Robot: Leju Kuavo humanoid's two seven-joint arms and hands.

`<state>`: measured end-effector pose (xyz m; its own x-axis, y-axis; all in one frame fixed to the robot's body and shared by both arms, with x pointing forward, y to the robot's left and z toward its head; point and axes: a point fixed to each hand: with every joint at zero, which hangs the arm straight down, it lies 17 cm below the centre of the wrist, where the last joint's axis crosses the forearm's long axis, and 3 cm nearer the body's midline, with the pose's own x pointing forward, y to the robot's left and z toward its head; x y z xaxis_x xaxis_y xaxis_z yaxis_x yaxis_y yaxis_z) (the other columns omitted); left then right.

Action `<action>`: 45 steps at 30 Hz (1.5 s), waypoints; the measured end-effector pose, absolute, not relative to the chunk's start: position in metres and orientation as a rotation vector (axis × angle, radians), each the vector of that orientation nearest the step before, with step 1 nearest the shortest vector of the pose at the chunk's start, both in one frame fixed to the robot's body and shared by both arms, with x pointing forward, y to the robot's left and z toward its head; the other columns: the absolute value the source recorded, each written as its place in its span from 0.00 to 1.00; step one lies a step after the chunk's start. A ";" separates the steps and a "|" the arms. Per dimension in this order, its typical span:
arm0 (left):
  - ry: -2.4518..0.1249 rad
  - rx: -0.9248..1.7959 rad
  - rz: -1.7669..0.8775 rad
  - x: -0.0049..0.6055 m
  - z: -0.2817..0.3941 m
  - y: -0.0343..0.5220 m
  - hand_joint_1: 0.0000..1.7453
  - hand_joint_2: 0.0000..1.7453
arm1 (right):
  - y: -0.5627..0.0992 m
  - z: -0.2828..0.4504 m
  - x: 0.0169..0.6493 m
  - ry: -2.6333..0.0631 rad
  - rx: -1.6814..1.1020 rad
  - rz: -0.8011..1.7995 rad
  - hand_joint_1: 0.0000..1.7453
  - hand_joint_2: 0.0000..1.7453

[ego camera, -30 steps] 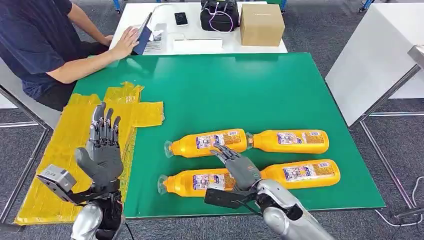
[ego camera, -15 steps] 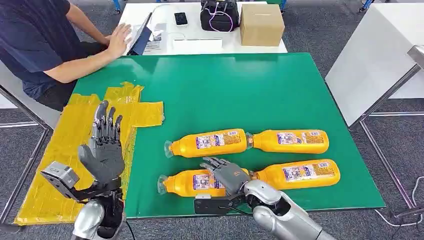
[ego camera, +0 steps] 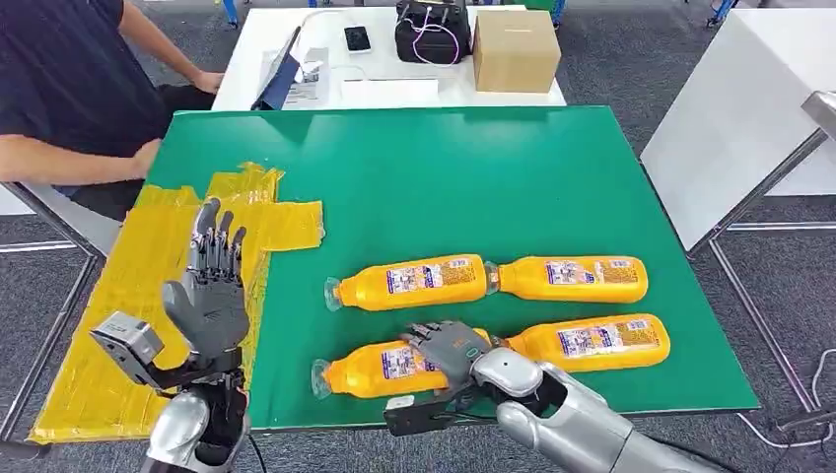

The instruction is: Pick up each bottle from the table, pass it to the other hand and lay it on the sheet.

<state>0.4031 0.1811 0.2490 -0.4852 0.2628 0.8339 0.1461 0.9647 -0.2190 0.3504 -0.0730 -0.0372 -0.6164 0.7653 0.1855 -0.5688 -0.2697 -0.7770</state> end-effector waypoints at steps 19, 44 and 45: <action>-2.060 -0.247 0.266 0.408 0.247 0.204 0.00 1.00 | -0.071 -0.032 0.358 -1.112 -0.291 1.739 1.00 1.00; -1.849 -0.617 0.112 0.380 0.217 0.148 0.00 1.00 | -0.089 0.183 0.351 -1.921 0.137 0.501 1.00 1.00; -1.853 -0.628 0.087 0.378 0.218 0.143 0.00 1.00 | -0.088 0.183 0.350 -1.920 0.146 0.508 1.00 1.00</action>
<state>0.3781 0.1427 0.2184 -0.2364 0.4594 0.8562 0.3773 0.8554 -0.3548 0.3504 -0.0877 0.1832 -0.4004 0.1334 0.9066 -0.3322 0.9009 -0.2793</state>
